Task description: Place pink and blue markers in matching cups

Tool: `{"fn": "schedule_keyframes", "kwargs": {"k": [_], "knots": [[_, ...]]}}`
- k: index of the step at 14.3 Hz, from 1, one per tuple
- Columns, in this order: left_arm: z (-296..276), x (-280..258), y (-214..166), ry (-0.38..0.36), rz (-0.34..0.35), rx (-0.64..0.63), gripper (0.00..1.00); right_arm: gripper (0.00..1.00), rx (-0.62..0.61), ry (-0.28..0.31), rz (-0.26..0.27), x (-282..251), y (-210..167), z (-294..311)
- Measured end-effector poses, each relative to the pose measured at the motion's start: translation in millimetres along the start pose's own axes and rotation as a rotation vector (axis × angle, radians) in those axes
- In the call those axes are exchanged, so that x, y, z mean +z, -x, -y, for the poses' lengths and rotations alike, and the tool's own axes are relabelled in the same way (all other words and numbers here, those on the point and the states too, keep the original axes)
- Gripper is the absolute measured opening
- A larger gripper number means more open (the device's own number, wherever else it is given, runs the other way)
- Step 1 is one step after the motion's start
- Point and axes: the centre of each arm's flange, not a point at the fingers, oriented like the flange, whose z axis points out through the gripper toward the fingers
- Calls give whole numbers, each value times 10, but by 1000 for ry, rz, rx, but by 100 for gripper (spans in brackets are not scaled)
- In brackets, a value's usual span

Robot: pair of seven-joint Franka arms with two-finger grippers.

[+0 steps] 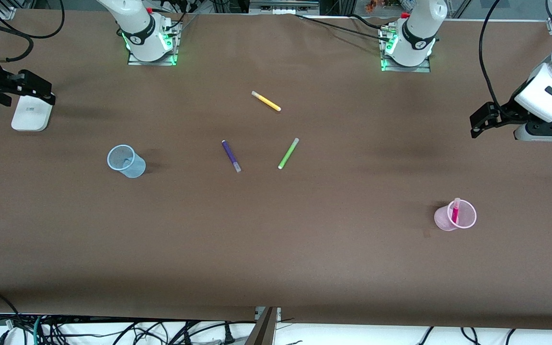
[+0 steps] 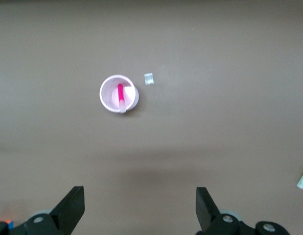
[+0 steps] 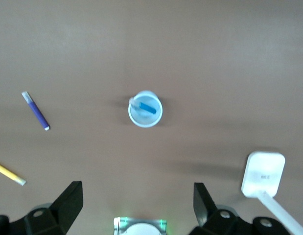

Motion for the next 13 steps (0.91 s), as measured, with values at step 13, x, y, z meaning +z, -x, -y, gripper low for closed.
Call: {"fn": "schedule_keyframes", "kwargs": {"k": [13], "knots": [[76,-210,146,5,58,14,100,100,44,-4,41,58,23,-193]]}}
